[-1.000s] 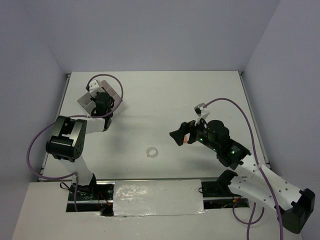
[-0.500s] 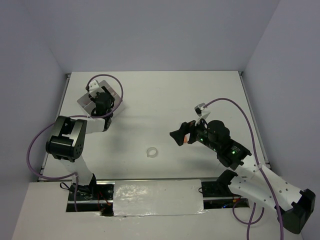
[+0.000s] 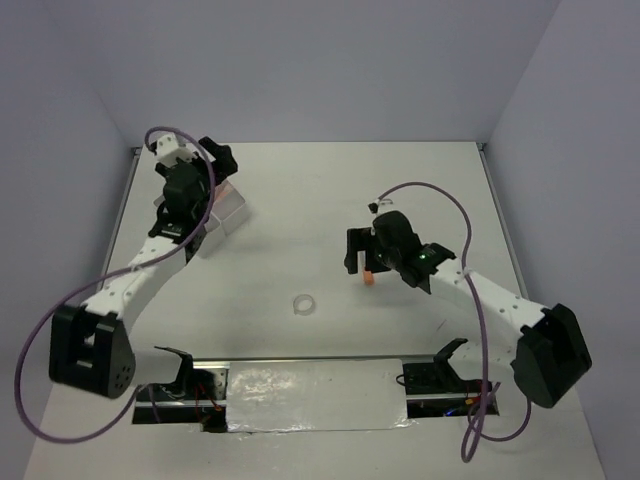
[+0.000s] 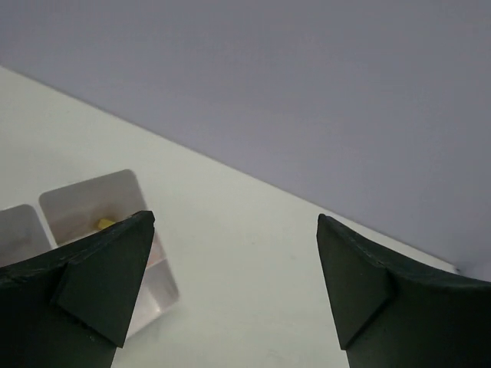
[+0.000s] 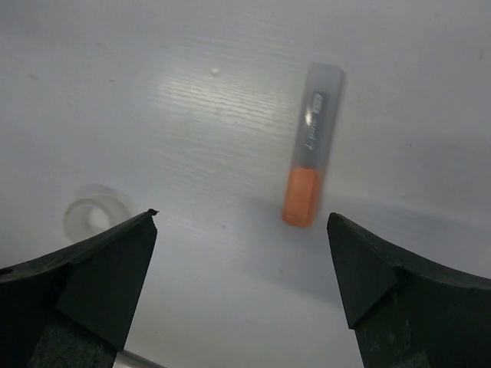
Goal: Sort the stationery into containers
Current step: Pick up the stationery from the center of the board.
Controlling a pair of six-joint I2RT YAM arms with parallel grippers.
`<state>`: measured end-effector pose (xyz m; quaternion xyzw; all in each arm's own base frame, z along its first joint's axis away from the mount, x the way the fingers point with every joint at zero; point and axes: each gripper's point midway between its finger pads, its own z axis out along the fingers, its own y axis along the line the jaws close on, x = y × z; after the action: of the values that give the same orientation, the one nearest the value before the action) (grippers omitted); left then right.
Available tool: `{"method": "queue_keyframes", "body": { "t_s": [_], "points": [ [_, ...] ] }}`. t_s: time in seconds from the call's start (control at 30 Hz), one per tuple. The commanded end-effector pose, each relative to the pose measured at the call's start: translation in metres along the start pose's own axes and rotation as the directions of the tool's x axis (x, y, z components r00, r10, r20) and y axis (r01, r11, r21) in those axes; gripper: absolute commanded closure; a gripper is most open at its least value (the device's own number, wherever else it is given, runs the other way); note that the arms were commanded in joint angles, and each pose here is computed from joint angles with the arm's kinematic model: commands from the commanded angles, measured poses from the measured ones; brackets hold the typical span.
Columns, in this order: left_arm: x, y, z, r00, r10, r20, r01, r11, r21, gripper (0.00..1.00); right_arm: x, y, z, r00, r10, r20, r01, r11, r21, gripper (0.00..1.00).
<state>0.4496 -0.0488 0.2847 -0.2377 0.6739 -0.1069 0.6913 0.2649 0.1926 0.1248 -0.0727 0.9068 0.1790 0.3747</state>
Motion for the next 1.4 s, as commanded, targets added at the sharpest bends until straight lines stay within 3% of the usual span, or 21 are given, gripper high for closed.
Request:
{"method": "queue_keyframes", "body": {
  "t_s": [0.0, 0.13, 0.23, 0.4, 0.53, 0.77, 0.87, 0.9, 0.97, 1.07, 1.13, 1.27, 1.37],
  "points": [
    [-0.001, -0.022, -0.043, 0.985, -0.024, -0.169, 0.039, 0.996, 0.082, 0.01, 0.01, -0.026, 0.008, 0.997, 0.017, -0.078, -0.006, 0.989, 0.148, 0.0],
    [0.037, -0.032, -0.091, 0.934, 0.025, -0.356, 0.03, 0.988, 0.149, 0.01, 0.025, -0.037, 0.026, 0.989, 0.023, -0.147, 0.004, 0.984, 0.179, 0.01],
    [0.067, -0.033, -0.125, 0.89, 0.075, -0.45, 0.012, 0.982, 0.188, 0.01, 0.031, -0.045, 0.036, 0.982, 0.031, -0.188, 0.006, 0.981, 0.195, 0.1],
    [0.088, -0.021, -0.154, 0.858, 0.106, -0.503, -0.002, 0.979, 0.204, 0.01, 0.041, -0.05, 0.057, 0.964, 0.022, -0.266, 0.039, 0.975, 0.218, 0.19],
    [0.099, -0.014, -0.163, 0.838, 0.12, -0.533, -0.009, 0.979, 0.205, 0.01, 0.049, -0.049, 0.069, 0.954, 0.016, -0.299, 0.047, 0.978, 0.202, 0.41],
    [0.108, -0.006, -0.165, 0.815, 0.137, -0.563, -0.036, 0.982, 0.186, 0.01, 0.07, -0.057, 0.074, 0.928, -0.004, -0.372, 0.092, 0.972, 0.217, 0.52],
    [0.111, -0.012, -0.164, 0.809, 0.126, -0.575, -0.013, 0.98, 0.197, 0.01, 0.073, -0.056, 0.075, 0.926, -0.014, -0.377, 0.103, 0.971, 0.217, 0.69],
    [0.115, -0.016, -0.165, 0.798, 0.124, -0.59, 0.003, 0.978, 0.211, 0.01, 0.071, -0.052, 0.073, 0.928, -0.029, -0.371, 0.111, 0.973, 0.2, 0.82],
    [0.117, -0.025, -0.166, 0.792, 0.095, -0.603, 0.055, 0.973, 0.225, 0.01, 0.065, -0.04, 0.07, 0.939, -0.05, -0.34, 0.108, 0.982, 0.154, 1.0],
    [0.122, -0.056, -0.176, 0.76, 0.034, -0.649, 0.213, 0.93, 0.298, 0.01, 0.039, 0.003, 0.052, 0.967, -0.161, -0.198, 0.168, 0.986, 0.019, 1.0],
    [0.128, -0.078, -0.19, 0.706, -0.018, -0.708, 0.33, 0.893, 0.306, 0.01, 0.02, 0.043, 0.031, 0.973, -0.222, -0.067, 0.217, 0.973, -0.079, 1.0],
    [0.124, -0.122, -0.203, 0.689, -0.068, -0.722, 0.456, 0.815, 0.358, 0.01, -0.01, 0.093, -0.007, 0.982, -0.151, 0.113, 0.174, 0.956, -0.234, 1.0],
    [0.123, -0.136, -0.207, 0.685, -0.091, -0.723, 0.479, 0.804, 0.353, 0.03, -0.023, 0.115, -0.029, 0.979, -0.073, 0.19, 0.133, 0.935, -0.328, 1.0]
  ]
}}
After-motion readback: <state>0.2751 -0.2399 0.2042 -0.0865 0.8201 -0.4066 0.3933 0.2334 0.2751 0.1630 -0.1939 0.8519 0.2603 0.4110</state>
